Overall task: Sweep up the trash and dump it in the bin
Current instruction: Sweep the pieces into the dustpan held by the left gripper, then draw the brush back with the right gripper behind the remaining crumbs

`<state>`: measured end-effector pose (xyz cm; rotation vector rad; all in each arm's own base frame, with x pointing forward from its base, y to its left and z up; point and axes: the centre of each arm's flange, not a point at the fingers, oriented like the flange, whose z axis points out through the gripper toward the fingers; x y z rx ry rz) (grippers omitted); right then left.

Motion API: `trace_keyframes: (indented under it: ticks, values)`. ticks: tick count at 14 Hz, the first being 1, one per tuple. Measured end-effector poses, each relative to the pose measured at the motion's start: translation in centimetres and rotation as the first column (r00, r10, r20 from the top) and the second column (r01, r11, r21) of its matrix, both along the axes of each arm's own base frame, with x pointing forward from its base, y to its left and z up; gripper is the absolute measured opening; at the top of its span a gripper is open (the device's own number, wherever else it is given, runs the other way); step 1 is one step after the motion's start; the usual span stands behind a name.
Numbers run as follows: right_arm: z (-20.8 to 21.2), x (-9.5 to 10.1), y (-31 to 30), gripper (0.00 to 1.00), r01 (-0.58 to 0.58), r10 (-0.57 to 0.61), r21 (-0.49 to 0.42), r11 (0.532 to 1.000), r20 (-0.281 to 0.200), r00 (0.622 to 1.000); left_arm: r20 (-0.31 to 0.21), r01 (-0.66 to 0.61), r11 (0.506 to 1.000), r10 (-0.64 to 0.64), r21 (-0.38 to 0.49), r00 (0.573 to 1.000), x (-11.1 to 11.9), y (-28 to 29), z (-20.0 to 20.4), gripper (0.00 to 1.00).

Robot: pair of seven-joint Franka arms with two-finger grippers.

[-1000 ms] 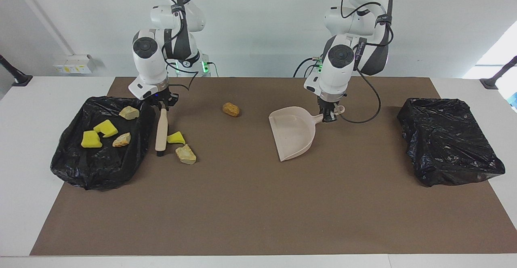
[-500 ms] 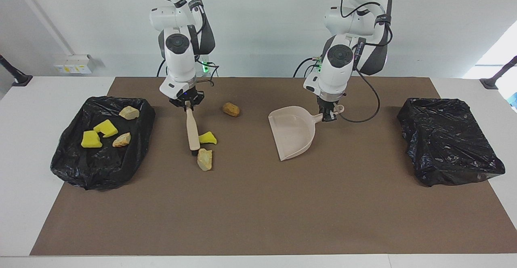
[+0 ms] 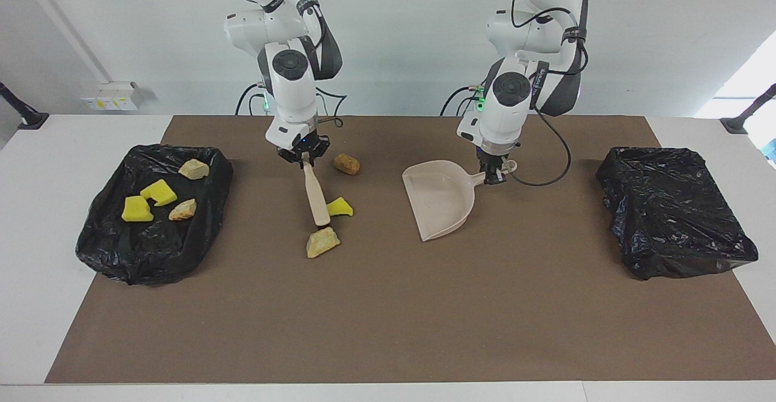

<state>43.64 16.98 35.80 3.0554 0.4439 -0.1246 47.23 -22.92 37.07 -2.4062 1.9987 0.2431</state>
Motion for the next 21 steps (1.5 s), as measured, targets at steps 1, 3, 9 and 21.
trace_keyframes:
  ticks: [1, 3, 9, 21]
  values:
    - [0.0, 0.0, 1.0, 0.26, 0.006, -0.006, 0.013, 1.000, -0.004, 1.000, -0.001, -0.006, 1.000, 0.006, 0.001, 1.000, -0.1, 0.0, -0.1, 0.31]
    - [0.0, -0.1, 3.3, 0.26, 0.039, -0.038, 0.036, 0.999, -0.011, 0.999, -0.003, -0.012, 1.000, 0.012, 0.002, 1.000, -0.1, 0.1, -0.2, 0.31]
    - [0.3, -0.6, 14.3, 0.26, 0.139, -0.132, 0.135, 0.981, -0.060, 0.989, -0.003, -0.018, 1.000, 0.018, 0.003, 1.000, -0.2, 0.1, -0.3, 0.31]
    - [5.2, -2.1, 16.2, 0.26, 0.495, -0.464, 0.077, 0.865, -0.252, 0.849, -0.002, -0.020, 1.000, 0.020, 0.002, 1.000, -0.2, 0.1, -0.2, 0.31]
